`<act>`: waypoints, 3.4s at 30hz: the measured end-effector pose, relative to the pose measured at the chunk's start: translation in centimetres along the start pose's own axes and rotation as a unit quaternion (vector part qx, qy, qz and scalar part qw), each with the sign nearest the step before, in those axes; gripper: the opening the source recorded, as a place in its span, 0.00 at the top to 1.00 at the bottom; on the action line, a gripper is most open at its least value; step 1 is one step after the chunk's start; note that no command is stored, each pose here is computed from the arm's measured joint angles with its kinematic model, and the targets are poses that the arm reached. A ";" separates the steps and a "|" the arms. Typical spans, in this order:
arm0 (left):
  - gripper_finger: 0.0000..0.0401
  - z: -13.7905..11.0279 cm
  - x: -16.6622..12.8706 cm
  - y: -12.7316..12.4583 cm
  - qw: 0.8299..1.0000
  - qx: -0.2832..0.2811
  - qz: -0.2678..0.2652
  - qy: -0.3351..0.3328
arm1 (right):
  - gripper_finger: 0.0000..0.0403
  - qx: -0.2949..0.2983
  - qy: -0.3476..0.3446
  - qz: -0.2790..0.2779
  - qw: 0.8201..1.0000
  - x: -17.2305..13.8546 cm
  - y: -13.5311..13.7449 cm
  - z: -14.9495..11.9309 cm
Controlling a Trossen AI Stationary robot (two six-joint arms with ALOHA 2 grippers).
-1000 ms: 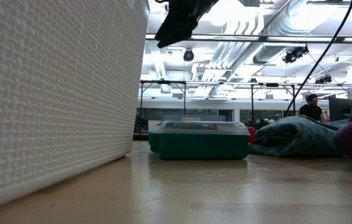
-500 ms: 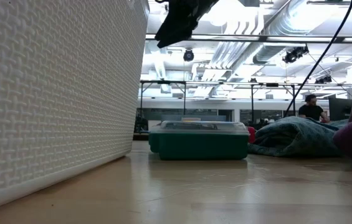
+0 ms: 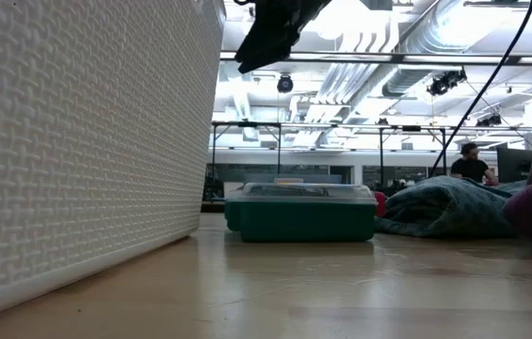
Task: Pick & place medical supplies in basket/bin
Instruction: Put the orange pill bottle into the blue bin
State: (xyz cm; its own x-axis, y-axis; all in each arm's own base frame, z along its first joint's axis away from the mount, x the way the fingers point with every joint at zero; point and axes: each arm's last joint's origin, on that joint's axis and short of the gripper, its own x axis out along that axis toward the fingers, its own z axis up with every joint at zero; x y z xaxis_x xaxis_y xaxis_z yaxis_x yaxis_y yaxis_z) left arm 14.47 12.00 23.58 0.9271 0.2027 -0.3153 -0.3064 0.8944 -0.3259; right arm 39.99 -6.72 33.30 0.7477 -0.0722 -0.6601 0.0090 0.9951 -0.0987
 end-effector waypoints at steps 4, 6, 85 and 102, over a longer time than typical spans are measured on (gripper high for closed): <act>0.42 0.2 0.4 -1.0 0.998 0.051 -0.025 -0.012 | 0.37 0.000 0.006 0.000 1.000 0.0 0.0 -0.1; 0.42 0.2 0.6 -1.3 0.998 0.063 -0.022 -0.012 | 0.37 0.000 0.007 0.001 1.000 0.0 0.0 -0.1; 0.42 0.1 0.8 -1.5 0.998 0.066 -0.007 -0.013 | 0.32 0.154 0.293 0.018 0.944 5.6 -4.3 -10.8; 0.42 0.1 0.7 -1.5 0.998 0.066 -0.007 -0.013 | 0.32 0.139 0.258 0.016 0.956 8.7 -3.0 -15.2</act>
State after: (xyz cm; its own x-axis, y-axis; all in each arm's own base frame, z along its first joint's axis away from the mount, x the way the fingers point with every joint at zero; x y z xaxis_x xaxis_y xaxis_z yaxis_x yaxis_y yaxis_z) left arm 15.67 10.84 23.98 0.9372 0.1982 -0.2872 -0.2632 0.9418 -0.2090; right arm 36.40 -11.32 16.48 0.3248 0.0062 -0.9458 0.2210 0.9718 0.0823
